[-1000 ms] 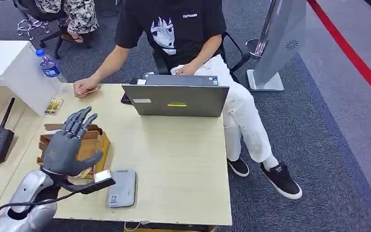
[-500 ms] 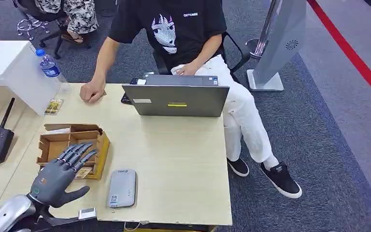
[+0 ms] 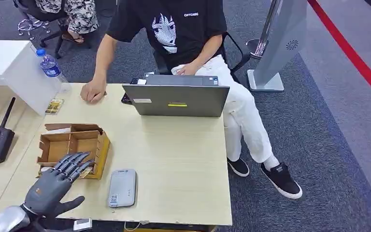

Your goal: Pass the card to the sensor for recognition and then transmit it.

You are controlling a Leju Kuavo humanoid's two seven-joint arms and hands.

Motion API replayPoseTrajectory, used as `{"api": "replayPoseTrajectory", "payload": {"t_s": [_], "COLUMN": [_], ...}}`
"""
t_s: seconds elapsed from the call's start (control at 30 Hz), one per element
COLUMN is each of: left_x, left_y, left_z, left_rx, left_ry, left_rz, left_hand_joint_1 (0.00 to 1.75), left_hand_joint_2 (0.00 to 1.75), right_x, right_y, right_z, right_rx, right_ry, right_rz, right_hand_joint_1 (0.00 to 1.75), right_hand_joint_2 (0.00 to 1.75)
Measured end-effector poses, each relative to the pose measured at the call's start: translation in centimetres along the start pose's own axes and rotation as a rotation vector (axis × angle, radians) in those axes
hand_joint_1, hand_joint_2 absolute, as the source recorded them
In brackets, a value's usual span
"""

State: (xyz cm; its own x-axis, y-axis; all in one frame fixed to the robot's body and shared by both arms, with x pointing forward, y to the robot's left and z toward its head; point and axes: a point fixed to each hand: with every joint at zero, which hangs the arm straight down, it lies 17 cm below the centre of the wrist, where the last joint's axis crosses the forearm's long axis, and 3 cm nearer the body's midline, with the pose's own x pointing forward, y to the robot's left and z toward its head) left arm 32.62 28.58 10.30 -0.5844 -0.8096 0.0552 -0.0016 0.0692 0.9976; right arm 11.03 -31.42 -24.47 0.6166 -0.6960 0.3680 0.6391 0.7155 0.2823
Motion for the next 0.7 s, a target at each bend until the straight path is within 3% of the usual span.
{"api": "replayPoseTrajectory", "payload": {"t_s": [0.27,0.57,0.7], "left_x": [-1.6,-2.0,-3.4], "left_y": [0.9,0.7,-0.6], "left_z": [0.2,0.3,0.8], "left_rx": [0.067,0.064,0.063], "left_ry": [0.078,0.091,0.156], "left_rz": [-0.055,-0.054,-0.037], "left_hand_joint_1": [0.0,0.0,0.0], "left_hand_joint_2": [1.75,1.75,1.75], "right_x": [-0.2,-0.2,-0.2], "right_y": [0.1,0.0,-0.1], "right_z": [0.3,0.3,0.4], "right_rx": [0.008,0.005,0.001], "right_ry": [0.012,0.009,0.01], "right_rz": [0.004,0.003,0.023], "right_hand_joint_1": [0.0,0.0,0.0], "right_hand_joint_2": [1.75,1.75,1.75]}}
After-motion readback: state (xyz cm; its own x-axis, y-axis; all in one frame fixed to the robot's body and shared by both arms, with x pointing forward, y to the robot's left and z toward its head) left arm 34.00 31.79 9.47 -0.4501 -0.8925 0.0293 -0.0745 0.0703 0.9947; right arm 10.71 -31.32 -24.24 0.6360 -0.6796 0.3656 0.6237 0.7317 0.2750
